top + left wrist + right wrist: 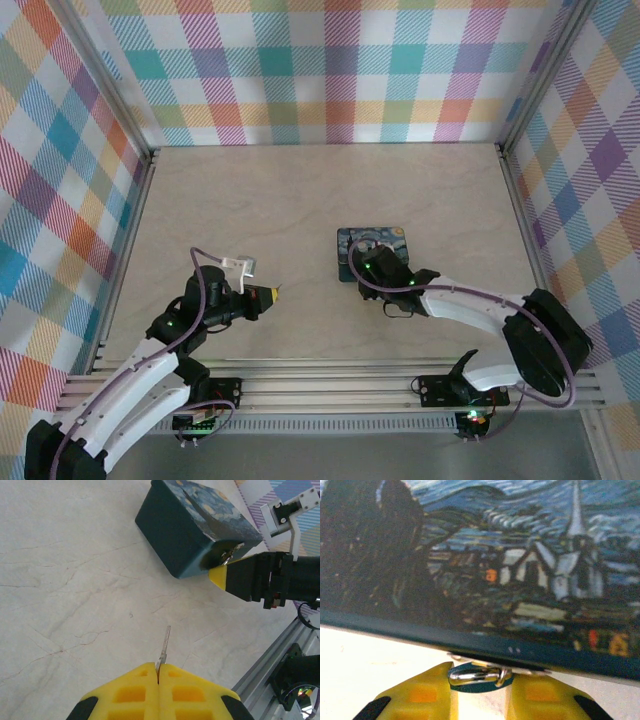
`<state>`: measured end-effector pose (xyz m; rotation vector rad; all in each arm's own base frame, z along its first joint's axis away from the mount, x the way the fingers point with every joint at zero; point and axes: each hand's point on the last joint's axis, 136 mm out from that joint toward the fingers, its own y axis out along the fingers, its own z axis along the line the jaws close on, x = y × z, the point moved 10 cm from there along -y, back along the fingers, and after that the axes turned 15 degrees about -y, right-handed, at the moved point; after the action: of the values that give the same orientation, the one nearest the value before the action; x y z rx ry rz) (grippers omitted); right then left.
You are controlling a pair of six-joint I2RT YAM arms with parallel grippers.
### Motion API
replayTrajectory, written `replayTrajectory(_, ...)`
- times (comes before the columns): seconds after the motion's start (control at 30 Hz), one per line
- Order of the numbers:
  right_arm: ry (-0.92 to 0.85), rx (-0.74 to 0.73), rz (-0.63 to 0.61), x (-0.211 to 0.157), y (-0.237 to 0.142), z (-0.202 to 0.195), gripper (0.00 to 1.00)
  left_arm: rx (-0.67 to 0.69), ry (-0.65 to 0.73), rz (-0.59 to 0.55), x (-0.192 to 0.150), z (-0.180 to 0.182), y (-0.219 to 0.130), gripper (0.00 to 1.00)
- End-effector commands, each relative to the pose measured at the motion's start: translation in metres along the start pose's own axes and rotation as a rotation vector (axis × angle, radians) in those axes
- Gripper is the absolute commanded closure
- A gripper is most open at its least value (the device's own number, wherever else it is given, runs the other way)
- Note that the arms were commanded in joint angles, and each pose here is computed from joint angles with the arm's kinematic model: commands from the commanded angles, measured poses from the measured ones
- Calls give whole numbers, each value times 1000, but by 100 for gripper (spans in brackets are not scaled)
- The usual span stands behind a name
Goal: Unlock a padlock with a key
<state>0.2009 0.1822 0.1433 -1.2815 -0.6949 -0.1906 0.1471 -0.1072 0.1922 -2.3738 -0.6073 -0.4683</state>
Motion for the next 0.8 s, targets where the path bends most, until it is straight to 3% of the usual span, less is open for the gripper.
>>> replayTrajectory(0.0, 64, 76, 44, 8, -17, 5, 100, 6, -23, -11, -1, 3, -3, 100)
replayTrajectory(0.77, 197, 195, 337, 63, -73, 31, 100, -132, -38, -6, 31, -46, -15, 100)
